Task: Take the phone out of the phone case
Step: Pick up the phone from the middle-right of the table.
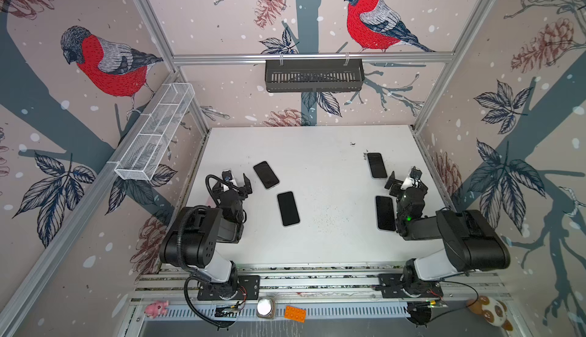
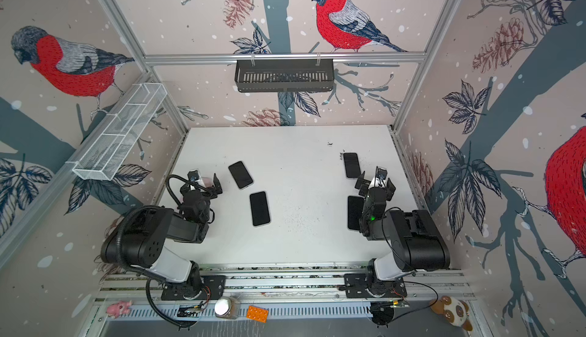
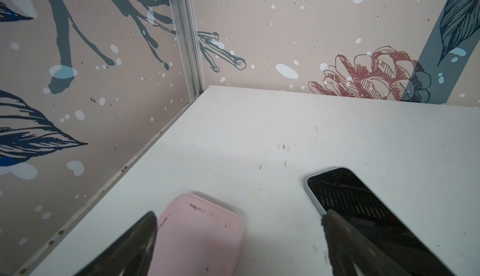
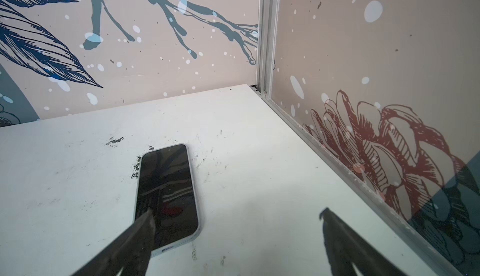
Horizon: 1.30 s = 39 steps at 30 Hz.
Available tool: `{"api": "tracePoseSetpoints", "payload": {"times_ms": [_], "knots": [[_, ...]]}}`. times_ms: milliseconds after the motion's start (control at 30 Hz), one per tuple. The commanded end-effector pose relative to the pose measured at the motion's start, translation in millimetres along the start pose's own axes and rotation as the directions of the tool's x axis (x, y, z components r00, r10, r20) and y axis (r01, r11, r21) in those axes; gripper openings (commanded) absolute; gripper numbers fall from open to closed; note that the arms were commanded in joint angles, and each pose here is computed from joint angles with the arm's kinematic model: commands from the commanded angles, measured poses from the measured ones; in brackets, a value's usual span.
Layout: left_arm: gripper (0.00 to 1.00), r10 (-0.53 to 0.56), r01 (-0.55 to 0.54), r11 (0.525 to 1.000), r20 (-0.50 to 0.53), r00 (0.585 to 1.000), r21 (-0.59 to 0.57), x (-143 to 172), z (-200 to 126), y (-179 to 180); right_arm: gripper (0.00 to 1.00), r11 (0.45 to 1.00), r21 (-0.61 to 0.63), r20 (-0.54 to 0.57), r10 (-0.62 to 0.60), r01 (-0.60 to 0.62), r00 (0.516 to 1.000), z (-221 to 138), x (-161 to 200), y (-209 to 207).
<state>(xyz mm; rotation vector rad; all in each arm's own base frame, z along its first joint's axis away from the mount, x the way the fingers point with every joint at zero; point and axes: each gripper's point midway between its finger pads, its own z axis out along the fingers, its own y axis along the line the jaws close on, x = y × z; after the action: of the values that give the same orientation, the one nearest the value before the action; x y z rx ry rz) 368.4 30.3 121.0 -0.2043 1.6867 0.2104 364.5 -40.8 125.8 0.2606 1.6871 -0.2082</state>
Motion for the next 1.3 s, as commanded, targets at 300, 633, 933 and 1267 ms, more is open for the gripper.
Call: {"api": "tracePoseSetpoints", "payload": {"times_ms": [300, 633, 933, 1267], "knots": [[0.98, -0.02, 0.02, 1.0, 0.048, 0.999, -0.009, -12, 0, 2, 1.0, 1.0, -0.007, 0.007, 0.011, -0.011, 1.0, 0, -2, 2], [0.98, -0.018, 0.019, 1.0, 0.047, 0.999, -0.01, -12, 0, 2, 1.0, 1.0, -0.008, 0.005, 0.01, -0.01, 1.0, 0, -2, 2], [0.98, -0.021, 0.021, 1.0, 0.046, 0.999, -0.006, -12, 0, 2, 1.0, 1.0, -0.007, 0.008, 0.009, -0.009, 1.0, 0, -2, 1], [0.98, -0.098, 0.096, 0.995, 0.097, 0.99, 0.027, -104, -53, -20, 1.0, 0.996, -0.07, -0.079, -0.05, 0.045, 0.996, -30, -78, 74]]}}
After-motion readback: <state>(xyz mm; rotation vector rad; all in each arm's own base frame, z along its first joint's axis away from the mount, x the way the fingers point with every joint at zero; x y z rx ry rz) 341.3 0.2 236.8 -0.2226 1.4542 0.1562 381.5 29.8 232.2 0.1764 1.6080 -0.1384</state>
